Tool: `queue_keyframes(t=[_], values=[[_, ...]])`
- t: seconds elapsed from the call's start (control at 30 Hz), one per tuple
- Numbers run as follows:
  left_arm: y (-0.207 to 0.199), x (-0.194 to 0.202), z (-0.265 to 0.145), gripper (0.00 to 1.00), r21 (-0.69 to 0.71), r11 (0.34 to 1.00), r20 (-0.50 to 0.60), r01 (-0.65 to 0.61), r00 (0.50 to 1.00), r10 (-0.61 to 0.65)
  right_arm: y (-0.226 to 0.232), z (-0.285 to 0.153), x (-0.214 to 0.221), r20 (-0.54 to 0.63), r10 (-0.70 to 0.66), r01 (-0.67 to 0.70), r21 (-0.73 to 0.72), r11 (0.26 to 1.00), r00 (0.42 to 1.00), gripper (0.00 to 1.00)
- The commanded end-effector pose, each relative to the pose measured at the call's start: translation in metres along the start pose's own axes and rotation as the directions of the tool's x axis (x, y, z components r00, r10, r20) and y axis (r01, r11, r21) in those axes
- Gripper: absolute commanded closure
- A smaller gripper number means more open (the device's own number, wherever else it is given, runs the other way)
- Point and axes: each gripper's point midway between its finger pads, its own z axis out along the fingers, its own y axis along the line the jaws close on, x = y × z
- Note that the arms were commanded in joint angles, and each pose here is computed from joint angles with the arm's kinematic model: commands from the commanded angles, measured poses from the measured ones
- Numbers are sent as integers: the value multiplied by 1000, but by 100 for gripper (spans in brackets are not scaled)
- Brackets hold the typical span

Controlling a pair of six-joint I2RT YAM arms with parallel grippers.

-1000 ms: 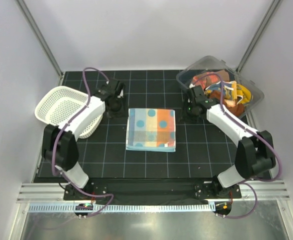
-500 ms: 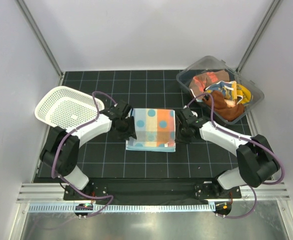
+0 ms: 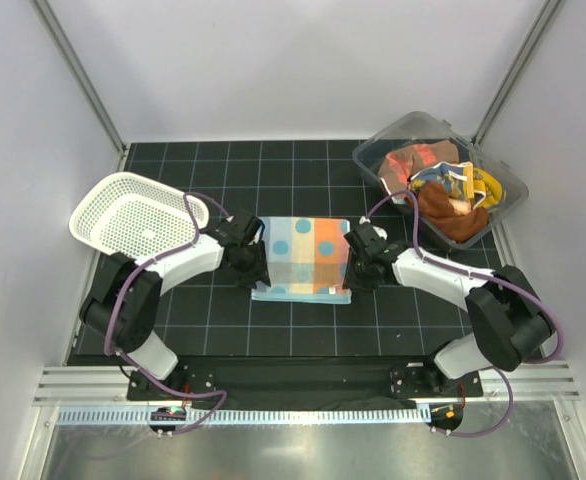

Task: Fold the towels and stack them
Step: Fold the towel

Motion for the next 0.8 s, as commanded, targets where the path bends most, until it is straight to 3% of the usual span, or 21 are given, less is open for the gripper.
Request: queue_keyframes(t=[0.0, 0.3, 0.4, 0.53, 0.6, 0.67, 0.77], values=[[-2, -1, 3, 57, 15, 1000, 18, 9, 1000, -10, 3, 4, -6, 42, 3, -3, -1, 1000, 999, 69], [1, 4, 8, 67, 15, 1000, 8, 24, 1000, -24, 4, 3, -4, 40, -2, 2, -4, 1000, 999, 75], [0, 4, 10, 78, 17, 999, 2, 29, 1000, -29, 6, 0, -6, 47, -7, 7, -5, 1000, 999, 89], [1, 6, 10, 95, 12, 999, -8, 41, 999, -41, 6, -3, -8, 53, -10, 10, -5, 1000, 999, 99], [4, 4, 9, 93, -6, 999, 5, 41, 999, -41, 6, -4, -7, 53, -12, 13, -8, 1000, 998, 99], [9, 1, 5, 73, -41, 999, 29, 32, 999, -31, 3, -3, -6, 51, -12, 12, 0, 1000, 999, 99], [15, -3, -3, 55, -73, 997, 50, 18, 999, -14, 3, -2, -3, 44, -17, 17, -4, 1000, 999, 99]])
